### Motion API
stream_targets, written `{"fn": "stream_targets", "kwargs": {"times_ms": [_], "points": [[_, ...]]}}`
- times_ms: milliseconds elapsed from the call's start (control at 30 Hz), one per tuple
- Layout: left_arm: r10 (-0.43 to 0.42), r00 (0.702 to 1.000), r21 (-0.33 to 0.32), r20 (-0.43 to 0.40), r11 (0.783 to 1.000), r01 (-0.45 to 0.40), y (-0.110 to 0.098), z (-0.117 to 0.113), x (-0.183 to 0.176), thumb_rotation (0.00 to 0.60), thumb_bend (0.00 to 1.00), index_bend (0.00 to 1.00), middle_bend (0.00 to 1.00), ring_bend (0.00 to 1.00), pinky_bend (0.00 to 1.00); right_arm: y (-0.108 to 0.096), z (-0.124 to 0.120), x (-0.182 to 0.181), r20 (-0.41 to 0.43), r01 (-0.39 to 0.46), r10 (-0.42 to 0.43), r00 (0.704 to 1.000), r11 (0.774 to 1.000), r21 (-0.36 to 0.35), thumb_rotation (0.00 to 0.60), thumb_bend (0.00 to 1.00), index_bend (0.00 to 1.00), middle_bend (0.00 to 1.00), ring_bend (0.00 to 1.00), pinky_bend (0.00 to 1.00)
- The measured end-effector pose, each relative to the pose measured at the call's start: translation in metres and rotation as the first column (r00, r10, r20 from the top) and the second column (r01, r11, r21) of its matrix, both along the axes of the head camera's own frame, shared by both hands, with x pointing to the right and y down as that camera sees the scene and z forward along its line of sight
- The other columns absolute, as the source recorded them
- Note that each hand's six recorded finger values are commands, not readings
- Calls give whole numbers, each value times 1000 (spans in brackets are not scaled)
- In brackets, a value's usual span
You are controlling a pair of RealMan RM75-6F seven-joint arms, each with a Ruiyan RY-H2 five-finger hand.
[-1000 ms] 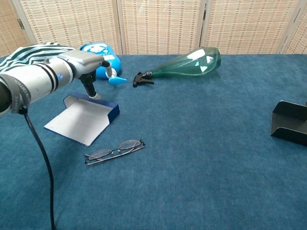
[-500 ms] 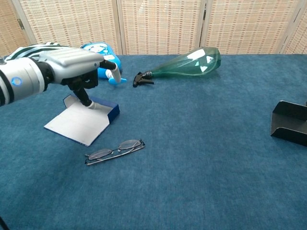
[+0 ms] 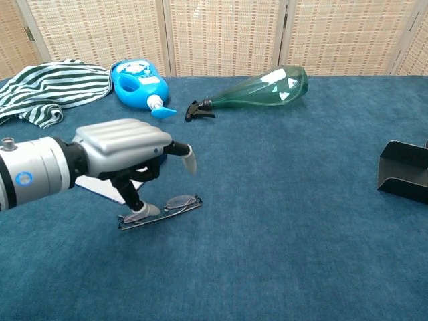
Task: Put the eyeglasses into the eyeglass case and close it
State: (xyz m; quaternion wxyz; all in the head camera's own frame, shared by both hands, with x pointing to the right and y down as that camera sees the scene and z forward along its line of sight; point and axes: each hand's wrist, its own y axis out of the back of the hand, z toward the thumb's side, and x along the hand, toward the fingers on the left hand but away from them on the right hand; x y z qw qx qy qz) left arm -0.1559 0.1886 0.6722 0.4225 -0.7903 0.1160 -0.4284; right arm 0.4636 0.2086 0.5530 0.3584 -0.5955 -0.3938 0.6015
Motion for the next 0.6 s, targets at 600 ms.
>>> {"fn": "stream_targets", "kwargs": {"times_ms": [600], "points": [[32, 990, 57, 138, 998, -40, 9, 32, -18, 600, 239, 296, 1000, 997, 1000, 1, 3, 1, 9, -2, 2, 1000, 1000, -6, 600, 281, 100, 241, 192, 206]]}}
